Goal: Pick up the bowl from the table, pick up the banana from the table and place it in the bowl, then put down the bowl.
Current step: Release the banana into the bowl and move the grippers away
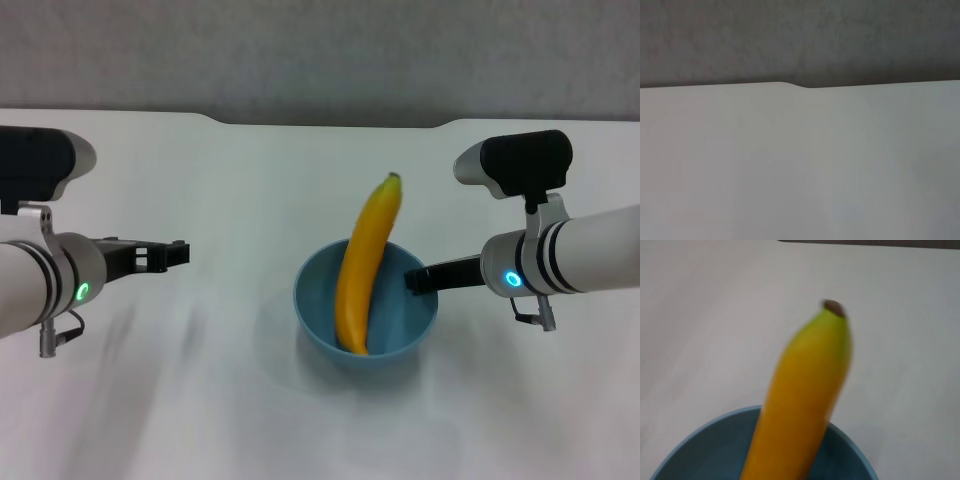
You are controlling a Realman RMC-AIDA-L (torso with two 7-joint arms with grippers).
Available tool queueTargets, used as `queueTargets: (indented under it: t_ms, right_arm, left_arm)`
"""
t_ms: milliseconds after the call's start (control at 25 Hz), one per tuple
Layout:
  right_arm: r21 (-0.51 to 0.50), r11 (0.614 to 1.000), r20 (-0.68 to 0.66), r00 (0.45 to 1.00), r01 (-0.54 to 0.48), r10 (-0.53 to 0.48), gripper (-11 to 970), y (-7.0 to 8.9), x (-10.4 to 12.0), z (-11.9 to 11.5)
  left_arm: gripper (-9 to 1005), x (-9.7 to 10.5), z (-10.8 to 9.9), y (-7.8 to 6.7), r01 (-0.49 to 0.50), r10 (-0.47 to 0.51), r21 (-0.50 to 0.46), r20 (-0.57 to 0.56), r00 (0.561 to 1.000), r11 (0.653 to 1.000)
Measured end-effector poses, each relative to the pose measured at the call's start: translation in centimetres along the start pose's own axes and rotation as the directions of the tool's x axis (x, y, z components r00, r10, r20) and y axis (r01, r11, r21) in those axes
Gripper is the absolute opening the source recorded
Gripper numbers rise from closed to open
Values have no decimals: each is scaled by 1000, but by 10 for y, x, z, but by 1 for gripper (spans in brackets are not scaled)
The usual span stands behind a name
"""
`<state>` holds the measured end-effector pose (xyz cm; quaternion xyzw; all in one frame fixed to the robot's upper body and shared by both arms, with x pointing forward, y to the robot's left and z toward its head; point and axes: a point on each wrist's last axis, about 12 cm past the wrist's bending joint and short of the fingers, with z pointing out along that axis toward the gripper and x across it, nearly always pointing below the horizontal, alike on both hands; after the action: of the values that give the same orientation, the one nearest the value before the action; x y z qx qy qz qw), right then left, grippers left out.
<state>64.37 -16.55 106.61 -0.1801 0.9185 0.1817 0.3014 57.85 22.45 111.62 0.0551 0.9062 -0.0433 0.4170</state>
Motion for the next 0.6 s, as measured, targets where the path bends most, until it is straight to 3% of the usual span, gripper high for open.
queueTargets:
  t_ms: [400,600]
  right_arm:
    - [6,1000,13,1000,-9,9,116,-2,3,0]
    - [-6,1000,35,999,-5,5,335,-1,3,-3]
  left_arm:
    - [896,1,0,2,9,-9,-2,9,1000,1000]
    - [896,4,-2,7,23,-23,-13,7,1000,1000]
